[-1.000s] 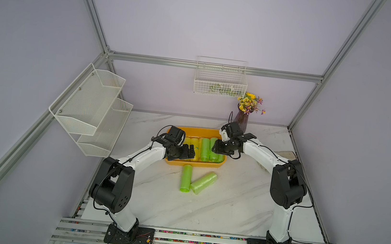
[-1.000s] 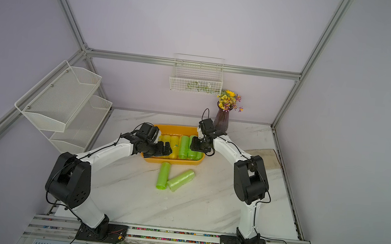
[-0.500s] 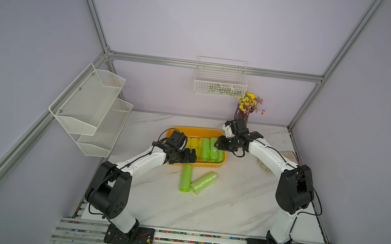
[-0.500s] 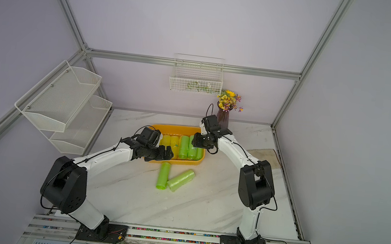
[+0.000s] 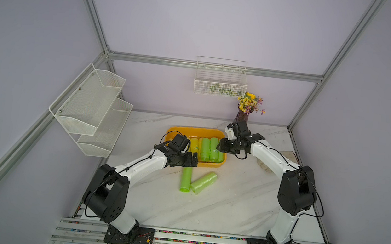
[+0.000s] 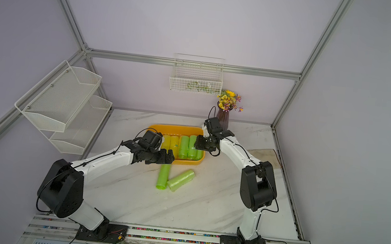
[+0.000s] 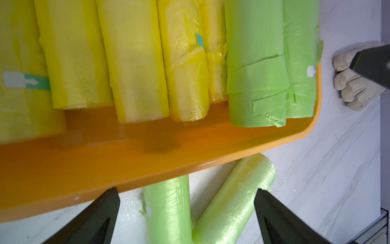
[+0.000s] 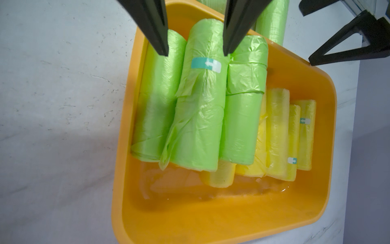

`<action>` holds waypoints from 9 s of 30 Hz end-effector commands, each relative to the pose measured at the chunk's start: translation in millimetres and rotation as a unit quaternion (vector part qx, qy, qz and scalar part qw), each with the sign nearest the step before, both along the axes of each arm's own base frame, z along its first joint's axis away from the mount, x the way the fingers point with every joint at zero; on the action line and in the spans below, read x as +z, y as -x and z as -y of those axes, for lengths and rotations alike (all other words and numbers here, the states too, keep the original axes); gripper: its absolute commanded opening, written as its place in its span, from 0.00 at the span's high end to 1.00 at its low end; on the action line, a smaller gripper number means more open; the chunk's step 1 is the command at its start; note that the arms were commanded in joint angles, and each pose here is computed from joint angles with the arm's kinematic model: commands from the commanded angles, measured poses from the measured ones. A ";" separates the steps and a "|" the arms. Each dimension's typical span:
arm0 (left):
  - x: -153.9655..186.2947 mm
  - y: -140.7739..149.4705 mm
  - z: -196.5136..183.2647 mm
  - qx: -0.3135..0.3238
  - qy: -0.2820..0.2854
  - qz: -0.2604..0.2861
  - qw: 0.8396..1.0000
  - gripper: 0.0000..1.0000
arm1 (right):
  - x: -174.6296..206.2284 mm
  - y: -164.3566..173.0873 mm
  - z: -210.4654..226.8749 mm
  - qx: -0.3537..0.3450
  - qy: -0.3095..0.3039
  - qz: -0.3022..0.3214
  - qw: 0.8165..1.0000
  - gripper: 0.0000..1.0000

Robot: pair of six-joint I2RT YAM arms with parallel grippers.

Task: Put the roll of trash bags into the storage box
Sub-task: Pick up the roll of trash bags from the center of the board, then place the roll of trash bags in the storage box, then pick up the roll of trash bags from the center of the board.

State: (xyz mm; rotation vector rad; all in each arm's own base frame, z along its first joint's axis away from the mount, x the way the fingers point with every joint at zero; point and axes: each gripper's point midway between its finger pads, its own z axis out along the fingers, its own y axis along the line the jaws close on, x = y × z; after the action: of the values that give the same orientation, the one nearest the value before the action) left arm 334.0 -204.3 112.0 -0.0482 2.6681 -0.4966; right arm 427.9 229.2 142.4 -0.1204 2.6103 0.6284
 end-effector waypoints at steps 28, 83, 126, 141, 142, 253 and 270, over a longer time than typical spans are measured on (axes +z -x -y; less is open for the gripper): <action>-51.6 38.9 7.0 -0.003 -0.033 -0.088 0.996 0.21 | 4.1 5.6 9.9 -0.007 -0.010 0.010 1.000 0.53; -8.9 75.0 46.4 -0.117 -0.025 -0.043 0.992 0.59 | -1.3 10.4 18.3 -0.011 -0.016 0.003 1.000 0.53; 38.2 -113.2 54.2 -0.049 0.114 0.051 0.991 0.59 | 14.4 18.2 34.2 -0.035 -0.007 0.015 0.999 0.53; 7.6 -108.3 54.7 -0.040 0.120 0.021 0.992 0.53 | 11.4 18.4 37.2 -0.038 -0.005 0.011 0.999 0.53; 5.9 -107.2 53.6 -0.039 0.118 0.019 0.992 0.51 | 10.5 18.5 37.7 -0.039 -0.005 0.010 0.999 0.53; -55.2 57.8 112.5 -0.282 -0.103 -0.007 0.954 0.15 | -18.8 38.1 60.1 -0.045 0.006 -0.009 0.999 0.51; -71.1 59.3 116.8 -0.287 -0.102 -0.026 0.952 0.39 | -19.9 39.9 62.4 -0.047 0.006 -0.009 0.999 0.51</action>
State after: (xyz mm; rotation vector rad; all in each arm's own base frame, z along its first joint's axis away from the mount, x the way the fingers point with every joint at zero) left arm 270.2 -309.0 32.5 0.8120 2.7742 -0.3350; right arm 385.6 171.3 112.4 0.0105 2.6650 0.5826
